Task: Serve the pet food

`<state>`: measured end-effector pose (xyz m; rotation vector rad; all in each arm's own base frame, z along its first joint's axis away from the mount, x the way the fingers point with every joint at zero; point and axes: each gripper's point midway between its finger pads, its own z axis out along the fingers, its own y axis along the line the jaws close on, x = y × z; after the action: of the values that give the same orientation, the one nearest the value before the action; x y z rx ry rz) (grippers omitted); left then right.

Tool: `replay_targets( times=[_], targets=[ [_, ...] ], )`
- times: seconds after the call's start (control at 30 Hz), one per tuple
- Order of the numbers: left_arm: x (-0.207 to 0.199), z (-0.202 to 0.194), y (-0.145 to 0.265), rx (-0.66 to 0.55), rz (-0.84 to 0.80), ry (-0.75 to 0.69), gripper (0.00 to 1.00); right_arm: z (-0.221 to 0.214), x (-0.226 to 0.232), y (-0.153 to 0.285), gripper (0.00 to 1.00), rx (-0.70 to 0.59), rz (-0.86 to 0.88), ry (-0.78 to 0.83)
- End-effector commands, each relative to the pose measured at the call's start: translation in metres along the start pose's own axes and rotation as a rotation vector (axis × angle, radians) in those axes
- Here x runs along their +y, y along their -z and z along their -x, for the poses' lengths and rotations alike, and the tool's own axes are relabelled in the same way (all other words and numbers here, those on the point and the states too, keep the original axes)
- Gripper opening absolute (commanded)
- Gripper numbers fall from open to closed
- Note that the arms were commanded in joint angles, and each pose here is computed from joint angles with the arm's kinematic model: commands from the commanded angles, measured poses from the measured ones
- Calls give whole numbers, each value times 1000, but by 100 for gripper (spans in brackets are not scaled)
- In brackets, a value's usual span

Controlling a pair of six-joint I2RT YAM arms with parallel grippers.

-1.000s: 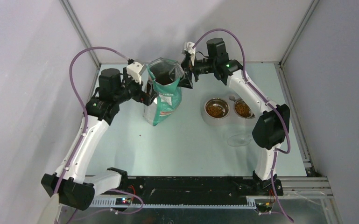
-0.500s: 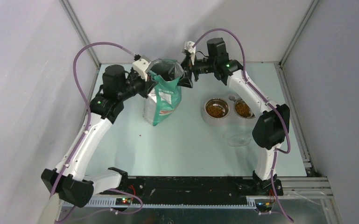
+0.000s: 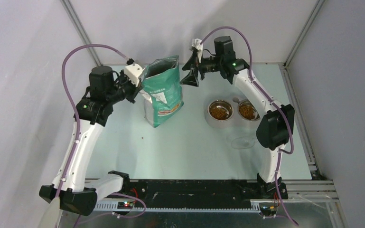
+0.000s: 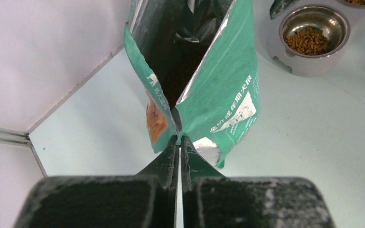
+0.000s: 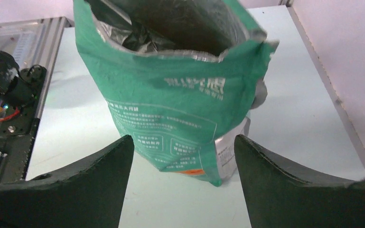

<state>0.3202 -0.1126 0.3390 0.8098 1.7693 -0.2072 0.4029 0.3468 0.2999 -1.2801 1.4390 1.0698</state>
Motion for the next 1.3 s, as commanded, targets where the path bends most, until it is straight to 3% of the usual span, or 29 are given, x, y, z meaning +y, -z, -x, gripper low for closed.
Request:
replay_targets(
  times=[0.0, 0.17, 0.4, 0.53, 0.6, 0.63, 0.7, 0.77, 0.93, 1.1, 1.27],
  targets=[
    [16, 45, 35, -124, 82, -130, 0, 45, -3, -8, 78, -101, 19, 82],
    [23, 47, 41, -116, 107, -167, 0, 64, -24, -11, 72, -141, -14, 144],
    [22, 48, 41, -119, 99, -146, 0, 89, -37, -16, 73, -235, 2, 202],
    [16, 44, 41, -107, 74, -132, 1, 92, -27, -18, 64, -243, 73, 198],
    [8, 36, 39, -79, 25, -130, 21, 88, -23, -16, 58, -233, 101, 200],
    [5, 34, 38, -73, 9, -127, 45, 85, -20, -15, 56, -222, 108, 191],
    [-2, 29, 35, -65, -26, -103, 67, 81, -18, -14, 49, -209, 115, 197],
    [-4, 27, 28, -70, -42, -82, 75, 80, -19, -11, 42, -205, 113, 206],
    [2, 30, 3, -82, -57, -45, 76, 82, -19, -8, 35, -207, 110, 203],
    [10, 33, -23, -108, -59, -19, 71, 81, -18, -9, 19, -208, 119, 190],
    [10, 42, -35, -137, -85, 11, 48, 82, -24, -9, 9, -211, 92, 186]
  ],
)
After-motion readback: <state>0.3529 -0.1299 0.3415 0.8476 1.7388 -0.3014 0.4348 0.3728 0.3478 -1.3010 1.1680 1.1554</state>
